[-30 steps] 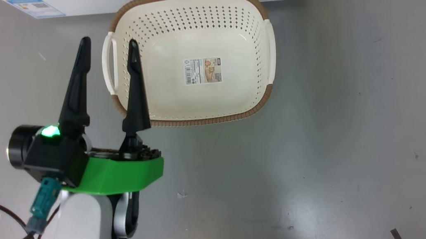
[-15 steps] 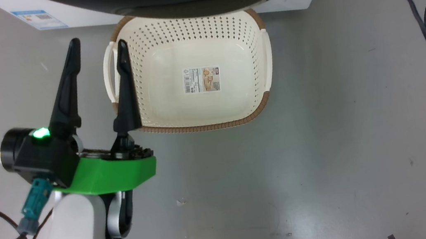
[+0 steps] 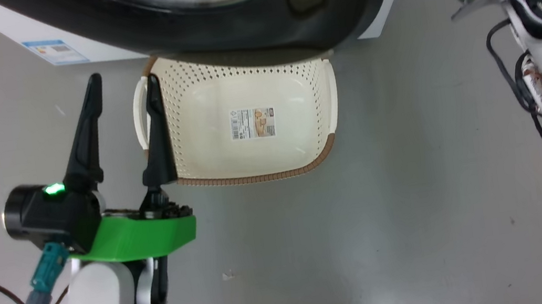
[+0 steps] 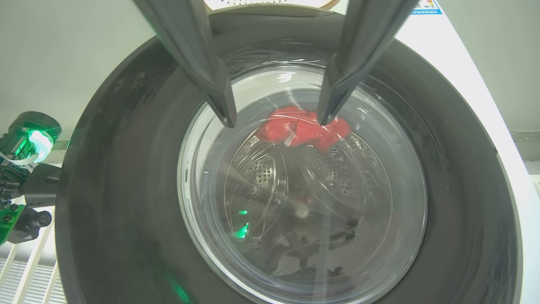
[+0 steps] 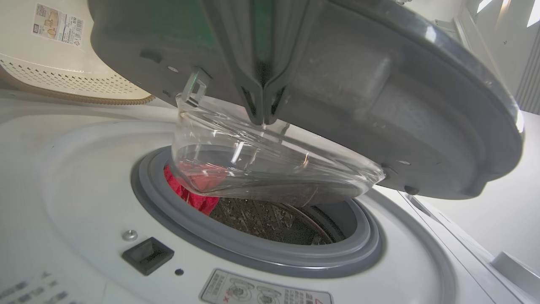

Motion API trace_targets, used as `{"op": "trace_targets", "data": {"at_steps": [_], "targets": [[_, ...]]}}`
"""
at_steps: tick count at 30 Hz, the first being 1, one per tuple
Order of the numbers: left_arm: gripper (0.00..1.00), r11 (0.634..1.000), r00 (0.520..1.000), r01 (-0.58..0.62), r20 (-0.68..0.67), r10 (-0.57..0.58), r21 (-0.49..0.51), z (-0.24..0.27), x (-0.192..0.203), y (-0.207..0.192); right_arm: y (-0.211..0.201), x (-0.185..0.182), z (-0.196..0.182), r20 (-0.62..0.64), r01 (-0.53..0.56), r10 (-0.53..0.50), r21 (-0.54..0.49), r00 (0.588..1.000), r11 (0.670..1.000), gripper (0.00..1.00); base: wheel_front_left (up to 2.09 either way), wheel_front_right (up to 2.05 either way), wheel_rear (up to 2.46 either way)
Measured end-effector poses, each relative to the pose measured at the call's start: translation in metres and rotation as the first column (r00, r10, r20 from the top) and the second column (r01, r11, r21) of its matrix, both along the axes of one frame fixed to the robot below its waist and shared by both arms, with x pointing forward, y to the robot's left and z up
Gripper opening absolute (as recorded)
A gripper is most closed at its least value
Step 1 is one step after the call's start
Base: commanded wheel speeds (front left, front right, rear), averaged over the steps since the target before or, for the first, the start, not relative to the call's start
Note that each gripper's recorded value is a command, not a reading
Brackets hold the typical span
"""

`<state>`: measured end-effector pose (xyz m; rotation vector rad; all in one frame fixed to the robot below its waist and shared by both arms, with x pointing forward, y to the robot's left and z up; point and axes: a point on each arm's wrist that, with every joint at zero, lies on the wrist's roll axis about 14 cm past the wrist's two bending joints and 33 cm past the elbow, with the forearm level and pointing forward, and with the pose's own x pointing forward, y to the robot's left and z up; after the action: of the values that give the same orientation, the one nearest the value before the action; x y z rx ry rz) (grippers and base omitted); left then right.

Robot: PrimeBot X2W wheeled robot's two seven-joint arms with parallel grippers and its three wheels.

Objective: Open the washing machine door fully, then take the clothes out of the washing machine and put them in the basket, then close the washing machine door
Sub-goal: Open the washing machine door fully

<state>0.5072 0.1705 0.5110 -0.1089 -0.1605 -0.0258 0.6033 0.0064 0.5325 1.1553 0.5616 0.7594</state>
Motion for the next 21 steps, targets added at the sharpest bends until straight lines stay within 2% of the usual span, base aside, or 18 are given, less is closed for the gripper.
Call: {"op": "trace_targets", "data": {"at_steps": [21], "targets": [[1.00, 0.995, 0.995, -0.095, 0.027, 0.095, 0.004, 0.025, -0.042, 0.025, 0.021, -0.058, 0.009, -0.013, -0.106, 0.106, 0.019, 0.994, 0.994, 0.00, 0.00, 0.00, 0.00]]}}
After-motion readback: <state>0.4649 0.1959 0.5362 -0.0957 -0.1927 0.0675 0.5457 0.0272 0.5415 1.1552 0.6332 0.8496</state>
